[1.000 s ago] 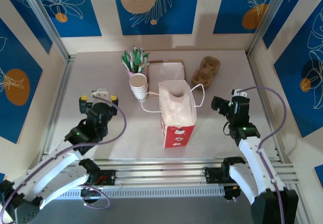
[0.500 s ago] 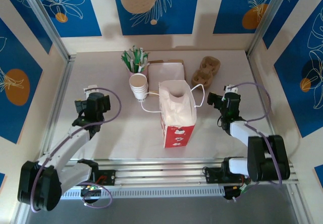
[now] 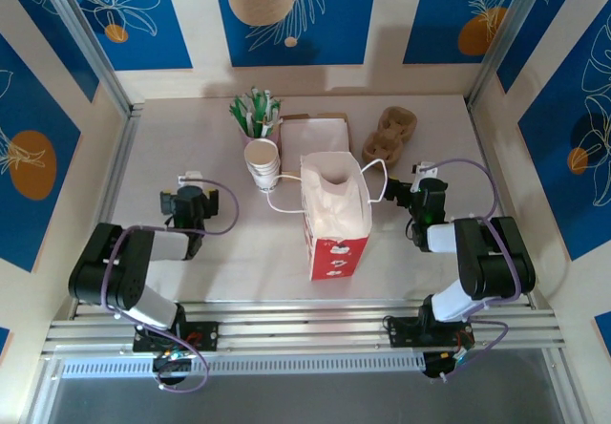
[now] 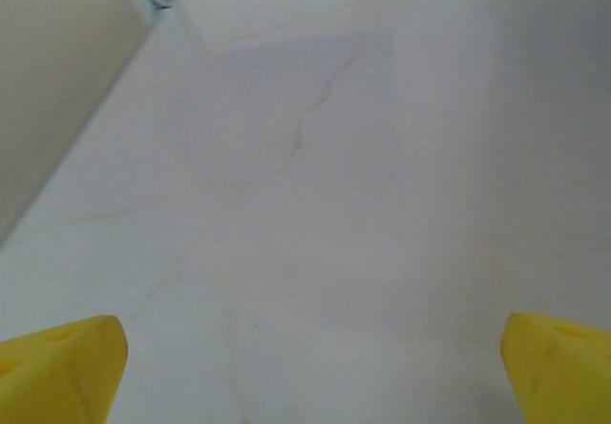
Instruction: Pack the takeout coffee
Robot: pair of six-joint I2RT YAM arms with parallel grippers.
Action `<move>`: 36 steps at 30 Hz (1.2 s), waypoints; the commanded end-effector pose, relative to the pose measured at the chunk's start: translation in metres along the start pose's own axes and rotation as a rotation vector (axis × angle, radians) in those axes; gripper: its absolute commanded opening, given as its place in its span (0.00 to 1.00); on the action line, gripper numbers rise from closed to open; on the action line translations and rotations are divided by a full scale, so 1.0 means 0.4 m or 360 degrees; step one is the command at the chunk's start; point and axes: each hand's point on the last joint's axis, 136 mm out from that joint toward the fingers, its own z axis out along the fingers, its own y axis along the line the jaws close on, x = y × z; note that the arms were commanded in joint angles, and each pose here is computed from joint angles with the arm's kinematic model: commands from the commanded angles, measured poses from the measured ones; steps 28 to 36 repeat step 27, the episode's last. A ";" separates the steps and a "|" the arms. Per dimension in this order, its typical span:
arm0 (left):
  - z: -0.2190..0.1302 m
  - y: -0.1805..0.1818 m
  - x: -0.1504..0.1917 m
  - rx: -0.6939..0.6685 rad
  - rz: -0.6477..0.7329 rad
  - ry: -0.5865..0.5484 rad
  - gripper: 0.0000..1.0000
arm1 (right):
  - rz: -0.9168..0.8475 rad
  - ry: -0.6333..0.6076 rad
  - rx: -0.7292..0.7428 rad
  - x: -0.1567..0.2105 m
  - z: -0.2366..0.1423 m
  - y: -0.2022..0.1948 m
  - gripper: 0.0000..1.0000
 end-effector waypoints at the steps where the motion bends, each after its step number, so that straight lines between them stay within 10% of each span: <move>1: 0.003 -0.046 -0.068 0.0297 -0.0059 -0.0175 1.00 | -0.0018 -0.0092 -0.0030 -0.040 -0.005 0.007 0.99; 36: 0.000 -0.032 -0.071 0.0265 -0.0088 -0.0264 1.00 | -0.0040 -0.0101 -0.0008 -0.042 -0.005 0.011 0.99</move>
